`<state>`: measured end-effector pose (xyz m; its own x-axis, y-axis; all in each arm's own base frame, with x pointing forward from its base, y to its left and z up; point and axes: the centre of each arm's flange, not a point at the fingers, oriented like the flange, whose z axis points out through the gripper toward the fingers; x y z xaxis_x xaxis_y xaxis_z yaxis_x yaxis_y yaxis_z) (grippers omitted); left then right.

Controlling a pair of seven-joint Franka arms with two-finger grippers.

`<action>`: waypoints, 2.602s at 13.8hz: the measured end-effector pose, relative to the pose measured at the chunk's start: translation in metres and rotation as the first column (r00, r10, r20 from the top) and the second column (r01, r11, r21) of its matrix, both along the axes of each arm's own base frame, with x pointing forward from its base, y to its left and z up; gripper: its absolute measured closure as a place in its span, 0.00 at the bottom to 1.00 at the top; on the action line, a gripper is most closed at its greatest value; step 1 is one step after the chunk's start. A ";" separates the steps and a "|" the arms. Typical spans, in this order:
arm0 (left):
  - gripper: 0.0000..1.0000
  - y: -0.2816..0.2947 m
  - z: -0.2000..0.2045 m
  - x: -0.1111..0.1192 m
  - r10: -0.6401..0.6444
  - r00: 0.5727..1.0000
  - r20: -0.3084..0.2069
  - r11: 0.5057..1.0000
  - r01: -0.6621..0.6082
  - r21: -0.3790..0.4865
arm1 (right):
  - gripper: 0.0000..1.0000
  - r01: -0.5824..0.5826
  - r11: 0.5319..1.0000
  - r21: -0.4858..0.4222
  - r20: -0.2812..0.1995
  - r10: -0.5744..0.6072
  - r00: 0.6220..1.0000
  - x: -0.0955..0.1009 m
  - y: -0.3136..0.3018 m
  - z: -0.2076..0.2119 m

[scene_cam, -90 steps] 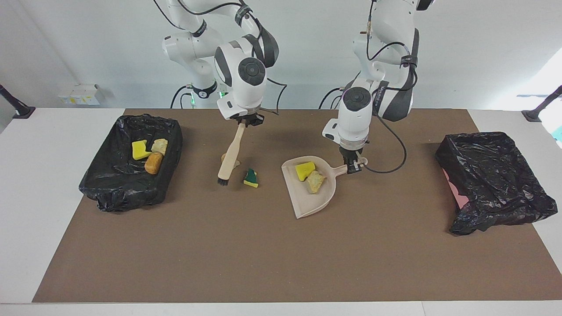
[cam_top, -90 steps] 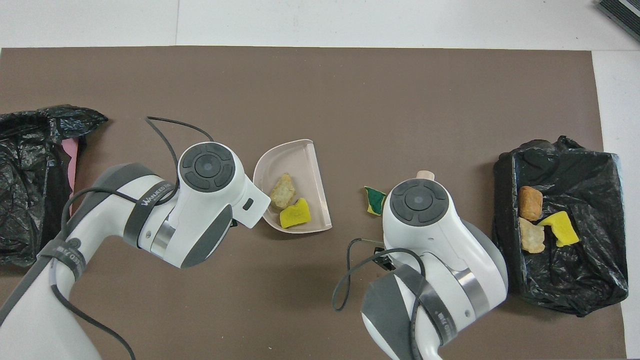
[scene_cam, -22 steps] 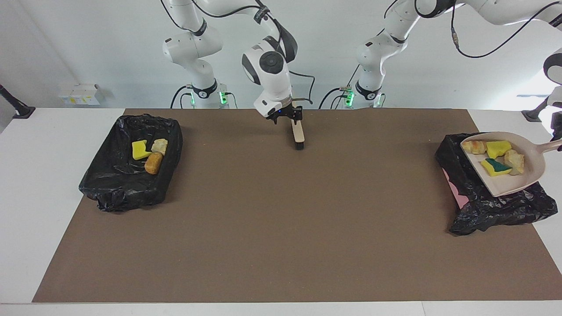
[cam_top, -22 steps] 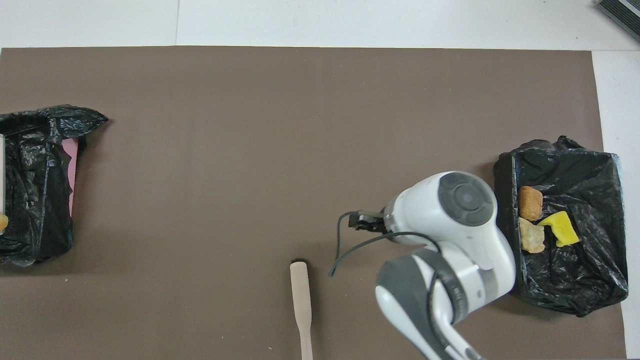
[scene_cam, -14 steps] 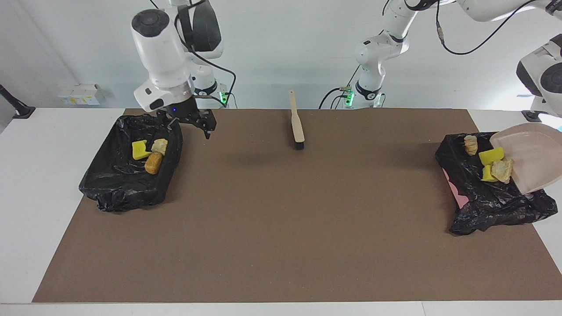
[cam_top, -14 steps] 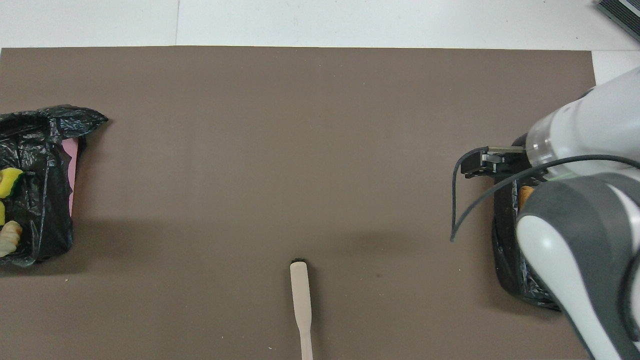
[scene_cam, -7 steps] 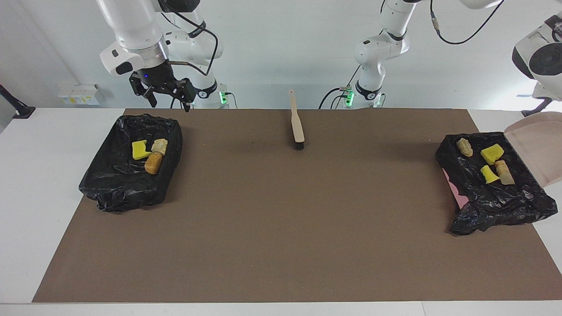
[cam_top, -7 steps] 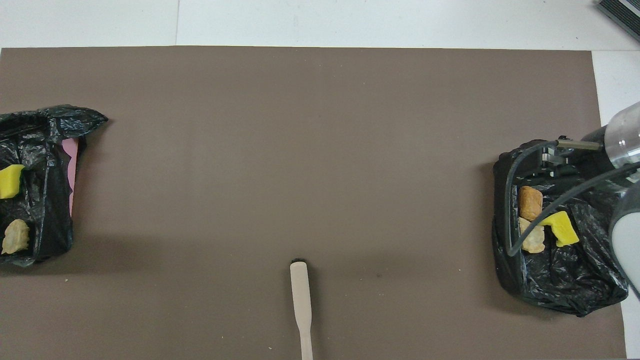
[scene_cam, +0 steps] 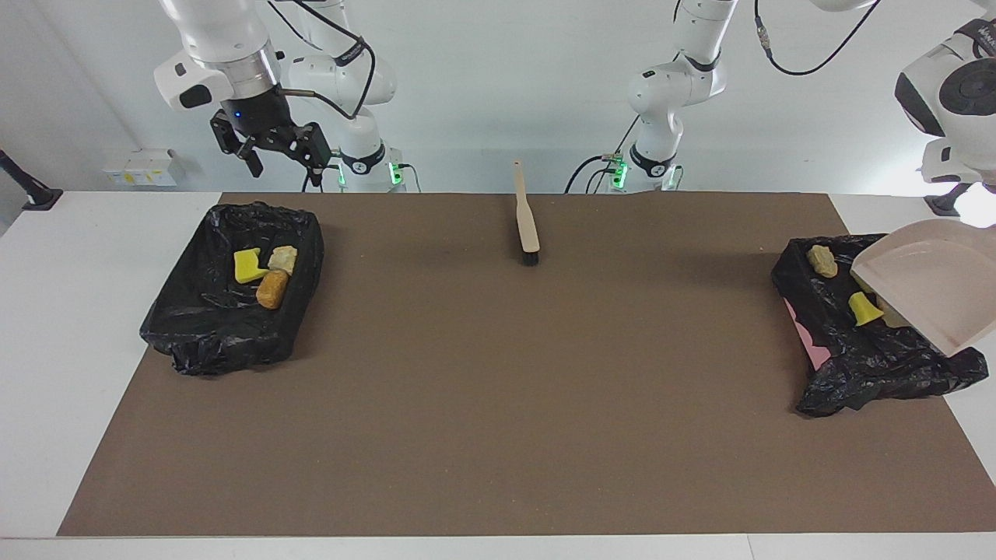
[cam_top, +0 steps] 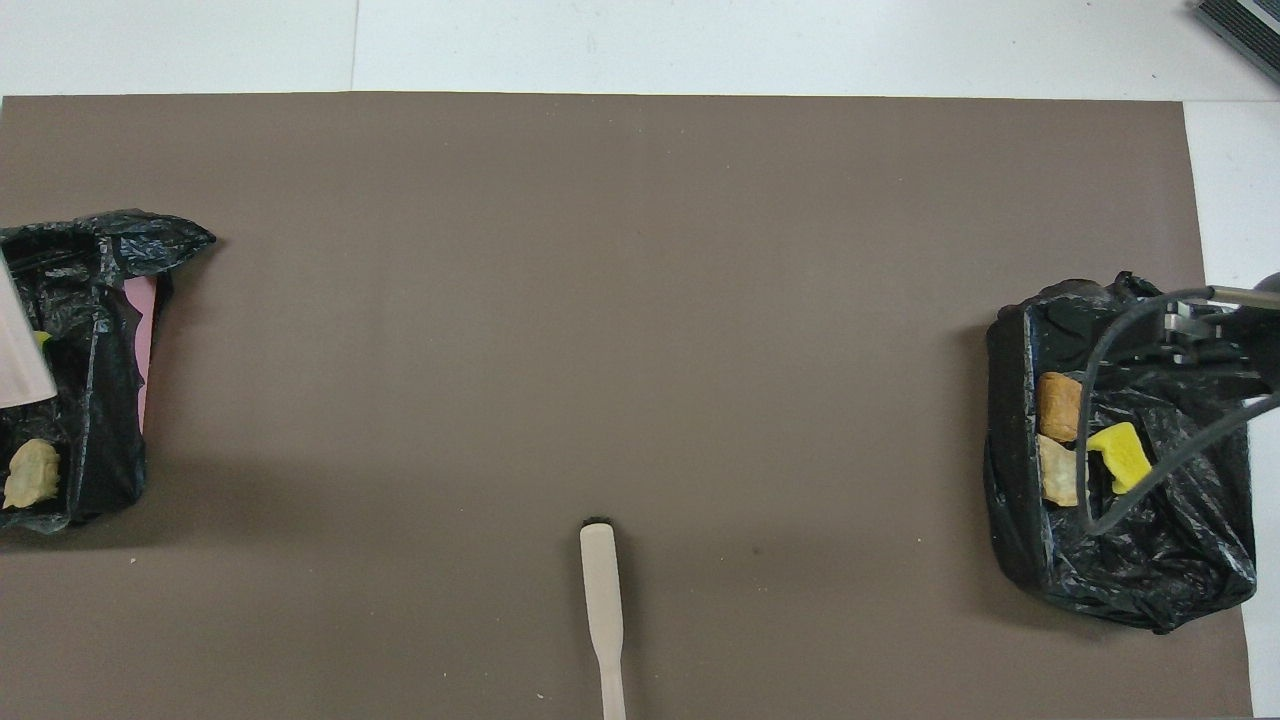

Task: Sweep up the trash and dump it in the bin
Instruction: 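Bring the empty dustpan back to the mat center with the left gripper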

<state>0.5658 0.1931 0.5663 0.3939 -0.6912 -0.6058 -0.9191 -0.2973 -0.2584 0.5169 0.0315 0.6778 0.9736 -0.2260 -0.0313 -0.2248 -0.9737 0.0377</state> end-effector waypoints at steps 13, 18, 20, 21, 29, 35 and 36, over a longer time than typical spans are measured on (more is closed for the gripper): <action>0.69 -0.241 -0.040 -0.007 0.841 0.535 0.079 0.485 -0.681 -0.549 | 0.00 -0.040 0.999 0.005 -0.036 0.040 0.999 -0.004 -0.019 -0.002; 0.69 -0.340 -0.040 -0.025 0.823 0.568 -0.021 0.446 -0.669 -0.595 | 0.00 -0.040 0.999 0.005 -0.036 0.040 0.999 -0.004 -0.019 -0.002; 0.69 -0.386 -0.045 -0.038 0.786 0.617 -0.027 0.486 -0.645 -0.590 | 0.00 -0.040 0.999 0.005 -0.036 0.040 0.999 -0.004 -0.019 -0.002; 0.69 -0.404 -0.050 -0.044 0.784 0.619 -0.036 0.486 -0.649 -0.585 | 0.00 -0.040 0.999 0.005 -0.036 0.040 0.999 -0.004 -0.019 -0.002; 0.69 -0.548 -0.172 -0.062 0.871 0.480 -0.100 0.331 -0.727 -0.602 | 0.00 -0.040 0.999 0.005 -0.036 0.040 0.999 -0.004 -0.019 -0.002; 0.61 -0.576 -0.215 -0.070 0.894 0.436 -0.105 0.282 -0.728 -0.624 | 0.00 -0.040 0.999 0.005 -0.036 0.040 0.999 -0.004 -0.019 -0.002; 0.52 -0.575 -0.214 -0.067 0.897 0.429 -0.104 0.273 -0.725 -0.632 | 0.00 -0.040 0.999 0.005 -0.036 0.040 0.999 -0.004 -0.019 -0.002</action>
<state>0.4988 -0.3814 0.3521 0.9966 -0.0452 -0.0693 -0.0393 -0.9956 0.0855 0.5128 0.0127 0.6756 0.9802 -0.1865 -0.0672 -0.1841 -0.9821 0.0404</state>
